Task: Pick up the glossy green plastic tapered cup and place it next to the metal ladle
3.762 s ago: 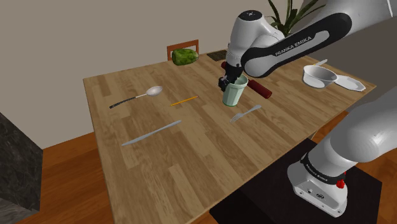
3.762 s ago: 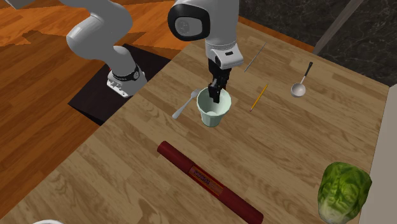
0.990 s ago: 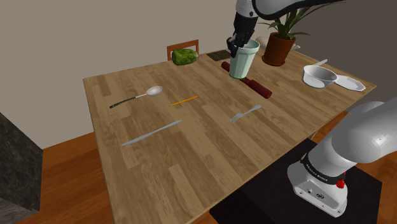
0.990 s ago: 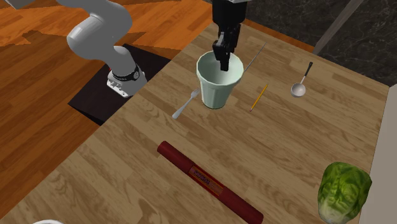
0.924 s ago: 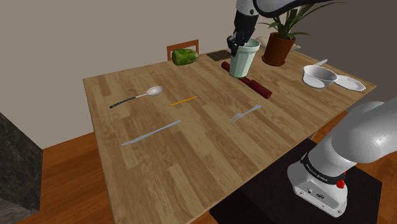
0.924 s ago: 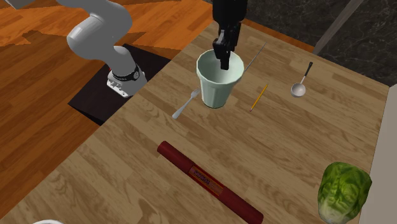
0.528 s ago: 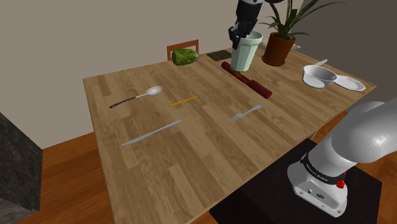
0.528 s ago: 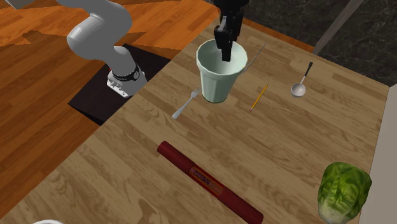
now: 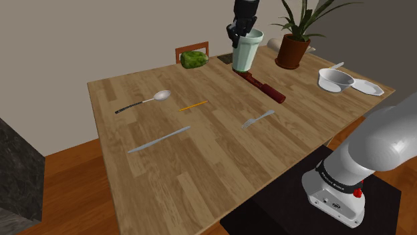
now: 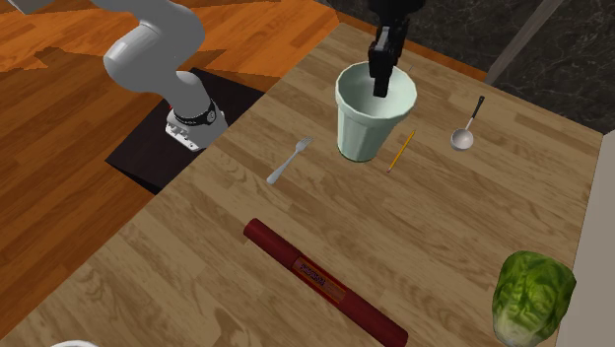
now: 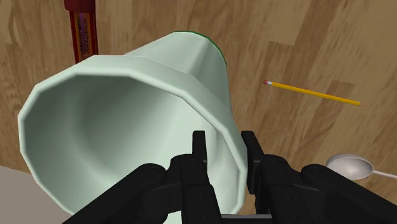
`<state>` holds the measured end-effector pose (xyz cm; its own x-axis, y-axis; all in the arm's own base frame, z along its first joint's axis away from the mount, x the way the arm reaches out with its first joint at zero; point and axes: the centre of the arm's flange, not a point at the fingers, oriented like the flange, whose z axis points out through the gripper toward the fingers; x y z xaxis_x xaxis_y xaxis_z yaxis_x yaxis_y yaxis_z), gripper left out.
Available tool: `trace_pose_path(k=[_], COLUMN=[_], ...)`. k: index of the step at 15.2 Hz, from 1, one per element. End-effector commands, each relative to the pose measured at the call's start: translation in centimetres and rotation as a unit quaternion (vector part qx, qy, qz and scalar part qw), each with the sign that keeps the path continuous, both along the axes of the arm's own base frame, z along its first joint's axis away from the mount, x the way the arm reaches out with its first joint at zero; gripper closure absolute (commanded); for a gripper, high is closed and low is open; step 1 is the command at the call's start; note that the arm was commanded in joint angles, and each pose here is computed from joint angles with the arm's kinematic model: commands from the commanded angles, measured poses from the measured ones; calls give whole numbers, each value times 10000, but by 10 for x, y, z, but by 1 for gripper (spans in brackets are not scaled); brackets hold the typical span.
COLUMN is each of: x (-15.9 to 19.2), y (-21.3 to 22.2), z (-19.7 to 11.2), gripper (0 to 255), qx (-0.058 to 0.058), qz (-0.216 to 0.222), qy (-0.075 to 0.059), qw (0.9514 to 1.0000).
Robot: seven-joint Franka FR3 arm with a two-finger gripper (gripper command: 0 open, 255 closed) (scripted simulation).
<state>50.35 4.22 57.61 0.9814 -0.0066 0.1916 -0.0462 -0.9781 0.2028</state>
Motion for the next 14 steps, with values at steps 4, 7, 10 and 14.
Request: trace_pose_path(k=[4,7,10,14], x=[59,95,130,178], y=[19,30,42,57], z=[-24,-38,-51,-69], gripper=[255,255,255,255], qx=[4,4,4,4], qz=[1,1,1,1], qy=[-6,-6,-6,-6], qw=[10000,10000,10000,10000])
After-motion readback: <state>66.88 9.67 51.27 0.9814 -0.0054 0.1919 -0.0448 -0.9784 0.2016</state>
